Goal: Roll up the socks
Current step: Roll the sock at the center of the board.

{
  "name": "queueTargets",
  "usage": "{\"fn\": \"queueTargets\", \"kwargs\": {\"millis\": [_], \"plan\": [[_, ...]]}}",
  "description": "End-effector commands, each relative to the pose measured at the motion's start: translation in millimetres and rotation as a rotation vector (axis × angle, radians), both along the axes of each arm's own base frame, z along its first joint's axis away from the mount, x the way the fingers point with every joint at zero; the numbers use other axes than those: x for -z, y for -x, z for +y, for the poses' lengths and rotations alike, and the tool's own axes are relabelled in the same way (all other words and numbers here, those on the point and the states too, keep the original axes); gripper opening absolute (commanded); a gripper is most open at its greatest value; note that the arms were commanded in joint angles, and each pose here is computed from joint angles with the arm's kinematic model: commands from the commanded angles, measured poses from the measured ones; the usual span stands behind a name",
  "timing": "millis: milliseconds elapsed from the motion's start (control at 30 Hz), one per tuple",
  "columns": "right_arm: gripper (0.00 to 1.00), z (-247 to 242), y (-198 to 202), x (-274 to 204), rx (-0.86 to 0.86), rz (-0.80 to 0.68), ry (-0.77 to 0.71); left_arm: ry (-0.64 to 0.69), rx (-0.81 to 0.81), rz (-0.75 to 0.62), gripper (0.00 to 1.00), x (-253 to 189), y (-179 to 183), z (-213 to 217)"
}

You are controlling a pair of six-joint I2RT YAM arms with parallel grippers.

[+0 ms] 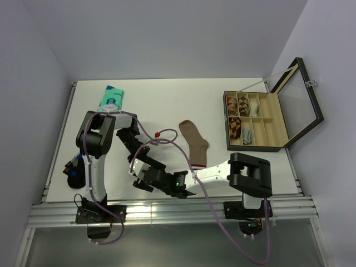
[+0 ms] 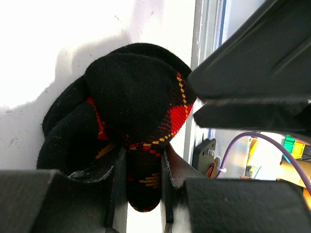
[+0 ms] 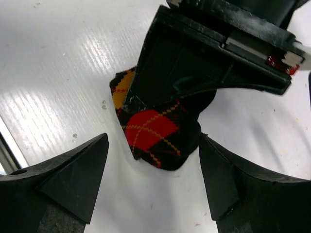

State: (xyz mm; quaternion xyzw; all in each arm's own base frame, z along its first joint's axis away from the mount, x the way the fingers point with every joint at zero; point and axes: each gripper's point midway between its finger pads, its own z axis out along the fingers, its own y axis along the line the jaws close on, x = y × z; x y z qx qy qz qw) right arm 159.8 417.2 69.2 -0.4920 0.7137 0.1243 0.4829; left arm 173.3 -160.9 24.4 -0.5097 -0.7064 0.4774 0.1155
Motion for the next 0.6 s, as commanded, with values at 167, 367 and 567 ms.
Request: {"fn": "queueTargets", "kwargs": {"millis": [167,367,567], "plan": [[0.81,27,-16,1,-0.012,-0.027,0.005,-0.006,0.046,-0.049,0.0,17,-8,1],[0.79,25,-21,14,-0.002,-0.006,0.02,-0.029,0.053,-0.044,0.0,21,-10,4],[0.71,27,-22,29,0.0,0.008,0.037,-0.044,0.058,-0.026,0.01,24,-7,5]]}}
